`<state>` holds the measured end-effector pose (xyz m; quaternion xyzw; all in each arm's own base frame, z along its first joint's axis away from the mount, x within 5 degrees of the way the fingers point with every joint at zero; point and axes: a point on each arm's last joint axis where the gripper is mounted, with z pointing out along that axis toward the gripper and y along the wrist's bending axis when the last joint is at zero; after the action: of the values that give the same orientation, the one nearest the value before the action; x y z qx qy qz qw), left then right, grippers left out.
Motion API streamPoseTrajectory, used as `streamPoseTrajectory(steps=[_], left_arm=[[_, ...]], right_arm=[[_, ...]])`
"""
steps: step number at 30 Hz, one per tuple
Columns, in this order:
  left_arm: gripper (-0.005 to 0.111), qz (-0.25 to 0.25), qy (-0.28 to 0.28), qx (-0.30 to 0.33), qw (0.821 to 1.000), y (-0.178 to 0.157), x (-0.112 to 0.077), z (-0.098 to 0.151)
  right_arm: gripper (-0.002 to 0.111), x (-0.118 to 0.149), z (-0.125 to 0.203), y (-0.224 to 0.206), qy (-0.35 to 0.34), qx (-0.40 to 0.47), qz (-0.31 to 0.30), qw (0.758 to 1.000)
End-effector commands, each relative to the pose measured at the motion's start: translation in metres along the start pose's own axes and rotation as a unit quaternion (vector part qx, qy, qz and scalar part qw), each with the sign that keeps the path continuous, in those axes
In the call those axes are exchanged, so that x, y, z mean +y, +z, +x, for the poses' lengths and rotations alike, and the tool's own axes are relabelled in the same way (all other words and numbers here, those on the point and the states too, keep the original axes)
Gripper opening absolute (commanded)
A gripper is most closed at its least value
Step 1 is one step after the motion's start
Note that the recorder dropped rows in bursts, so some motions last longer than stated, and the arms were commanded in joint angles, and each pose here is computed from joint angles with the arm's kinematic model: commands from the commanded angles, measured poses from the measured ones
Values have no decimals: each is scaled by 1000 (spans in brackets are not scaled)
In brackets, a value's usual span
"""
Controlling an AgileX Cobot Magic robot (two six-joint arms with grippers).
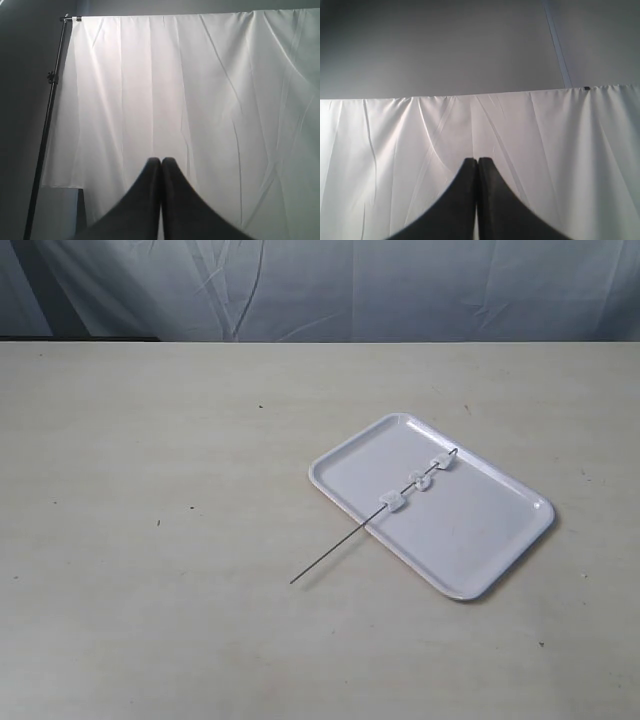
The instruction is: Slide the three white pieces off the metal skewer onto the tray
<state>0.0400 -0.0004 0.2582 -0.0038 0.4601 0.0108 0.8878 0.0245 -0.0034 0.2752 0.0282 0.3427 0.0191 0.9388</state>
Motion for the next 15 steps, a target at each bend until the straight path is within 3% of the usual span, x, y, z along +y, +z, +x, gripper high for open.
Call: streamPoseTrajectory(steps=[1, 5, 8, 11, 15], left_arm=[[0, 1, -58, -6, 998, 0, 0, -1], [0, 8, -140, 1, 990, 0, -1, 0], [0, 56, -127, 38, 990, -1, -11, 5], [0, 125, -104, 81, 983, 4, -24, -2], [0, 170, -79, 148, 971, 23, -31, -10]], right_arm=[[-1, 0, -10, -1, -2, -57, 1, 998], [-1, 0, -12, -1, 0, -64, 1, 998], [-1, -1, -3, -1, 42, -16, 5, 999], [-1, 0, 13, 0, 110, 85, 13, 990], [-1, 1, 26, 2, 199, 257, 60, 944]])
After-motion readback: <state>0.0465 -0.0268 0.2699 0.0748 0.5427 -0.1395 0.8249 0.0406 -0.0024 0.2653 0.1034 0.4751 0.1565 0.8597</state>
